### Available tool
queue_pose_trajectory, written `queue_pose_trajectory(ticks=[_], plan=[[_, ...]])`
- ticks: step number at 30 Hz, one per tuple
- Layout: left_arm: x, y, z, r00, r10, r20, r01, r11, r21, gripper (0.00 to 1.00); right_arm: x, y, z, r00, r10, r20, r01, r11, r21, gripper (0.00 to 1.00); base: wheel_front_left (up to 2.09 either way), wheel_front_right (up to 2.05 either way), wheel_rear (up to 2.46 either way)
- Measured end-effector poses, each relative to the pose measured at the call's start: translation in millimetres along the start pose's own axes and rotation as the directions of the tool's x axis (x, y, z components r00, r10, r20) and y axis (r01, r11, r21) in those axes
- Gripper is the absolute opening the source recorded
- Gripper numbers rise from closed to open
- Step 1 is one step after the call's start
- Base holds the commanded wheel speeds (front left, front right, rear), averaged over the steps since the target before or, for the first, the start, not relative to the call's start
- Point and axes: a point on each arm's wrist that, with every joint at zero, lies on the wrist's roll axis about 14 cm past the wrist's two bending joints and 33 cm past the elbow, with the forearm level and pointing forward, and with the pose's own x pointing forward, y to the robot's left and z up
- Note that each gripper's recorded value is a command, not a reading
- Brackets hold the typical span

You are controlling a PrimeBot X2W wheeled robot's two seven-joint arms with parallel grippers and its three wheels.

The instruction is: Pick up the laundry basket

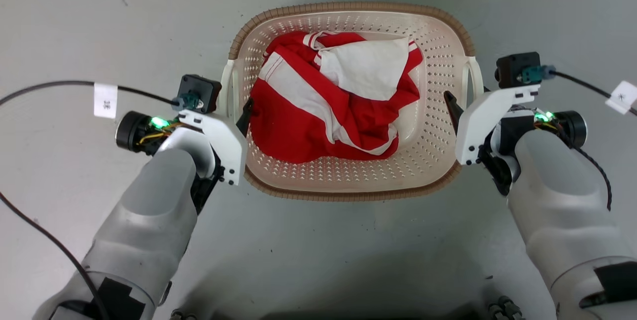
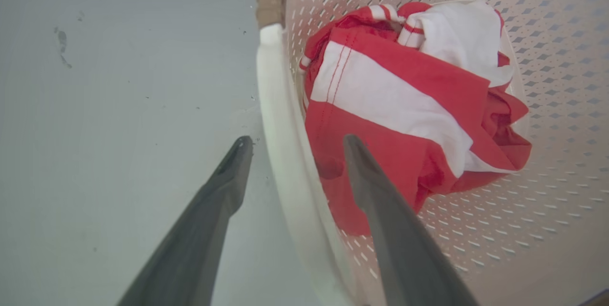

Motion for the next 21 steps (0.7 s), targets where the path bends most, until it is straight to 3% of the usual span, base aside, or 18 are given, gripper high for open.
queue_pose_trajectory(ticks=[13, 21], plan=[[10, -1, -21, 0.981, -0.048, -0.187, 0.054, 0.998, 0.025, 1.00, 15, 1, -13, 0.989, 0.004, -0.149, -0.004, 1.000, 0.004, 1.00, 0.00, 0.00, 0.00], [12, 3, -21, 0.977, -0.054, -0.207, 0.060, 0.998, 0.022, 1.00, 19, 3, -13, 0.985, 0.012, -0.171, -0.010, 1.000, 0.011, 1.00, 0.00, 0.00, 0.00]])
